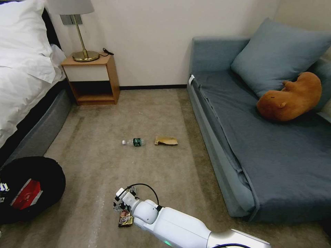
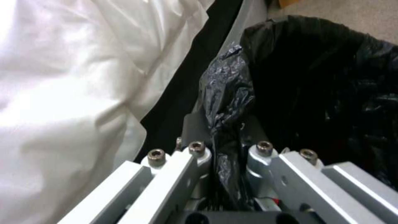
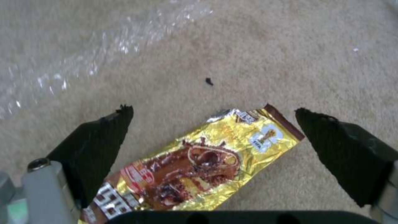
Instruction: Pick up the trash bin, then pick up the garbage on the floor and place it into the trash bin.
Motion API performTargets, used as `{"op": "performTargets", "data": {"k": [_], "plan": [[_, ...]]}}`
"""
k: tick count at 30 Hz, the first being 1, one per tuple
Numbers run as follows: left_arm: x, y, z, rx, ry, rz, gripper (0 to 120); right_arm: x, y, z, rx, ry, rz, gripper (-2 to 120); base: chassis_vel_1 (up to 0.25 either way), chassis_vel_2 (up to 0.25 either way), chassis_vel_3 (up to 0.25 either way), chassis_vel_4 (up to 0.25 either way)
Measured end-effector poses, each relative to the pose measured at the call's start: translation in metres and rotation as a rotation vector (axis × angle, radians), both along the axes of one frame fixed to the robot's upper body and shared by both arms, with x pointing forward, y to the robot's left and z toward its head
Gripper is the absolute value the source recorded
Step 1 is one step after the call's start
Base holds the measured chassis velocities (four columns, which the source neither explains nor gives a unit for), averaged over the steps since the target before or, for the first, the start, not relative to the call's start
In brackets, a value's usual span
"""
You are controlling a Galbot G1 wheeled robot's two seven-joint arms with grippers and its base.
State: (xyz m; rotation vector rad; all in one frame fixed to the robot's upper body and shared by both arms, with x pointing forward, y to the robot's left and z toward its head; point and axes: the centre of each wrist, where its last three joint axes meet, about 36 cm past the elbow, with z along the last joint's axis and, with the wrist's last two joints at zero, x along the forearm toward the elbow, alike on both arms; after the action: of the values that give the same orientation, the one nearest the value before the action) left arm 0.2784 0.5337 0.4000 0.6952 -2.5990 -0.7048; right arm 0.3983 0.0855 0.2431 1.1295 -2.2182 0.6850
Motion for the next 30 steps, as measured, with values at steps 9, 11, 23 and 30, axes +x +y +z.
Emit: {"op": "performTargets", "data": {"k": [9, 11, 23, 30], "plan": [[-0.005, -0.009, 0.002, 0.011, 0.002, -0.017, 5, 0.000, -0.006, -0.017, -0.068, -0.037, 0.087, 100, 0.000, 0.000, 0.000, 0.000], [-0.006, -0.016, 0.008, 0.013, -0.006, -0.033, 5, -0.002, -0.009, -0.024, -0.080, -0.035, 0.097, 100, 0.000, 0.000, 0.000, 0.000], [-0.006, -0.028, 0.010, 0.009, -0.016, -0.052, 5, -0.003, -0.024, -0.038, -0.089, -0.011, 0.088, 100, 0.000, 0.000, 0.000, 0.000], [-0.004, -0.016, 0.010, 0.014, -0.014, -0.032, 5, -0.002, -0.030, -0.046, -0.097, 0.007, 0.100, 100, 0.000, 0.000, 0.000, 0.000]]}}
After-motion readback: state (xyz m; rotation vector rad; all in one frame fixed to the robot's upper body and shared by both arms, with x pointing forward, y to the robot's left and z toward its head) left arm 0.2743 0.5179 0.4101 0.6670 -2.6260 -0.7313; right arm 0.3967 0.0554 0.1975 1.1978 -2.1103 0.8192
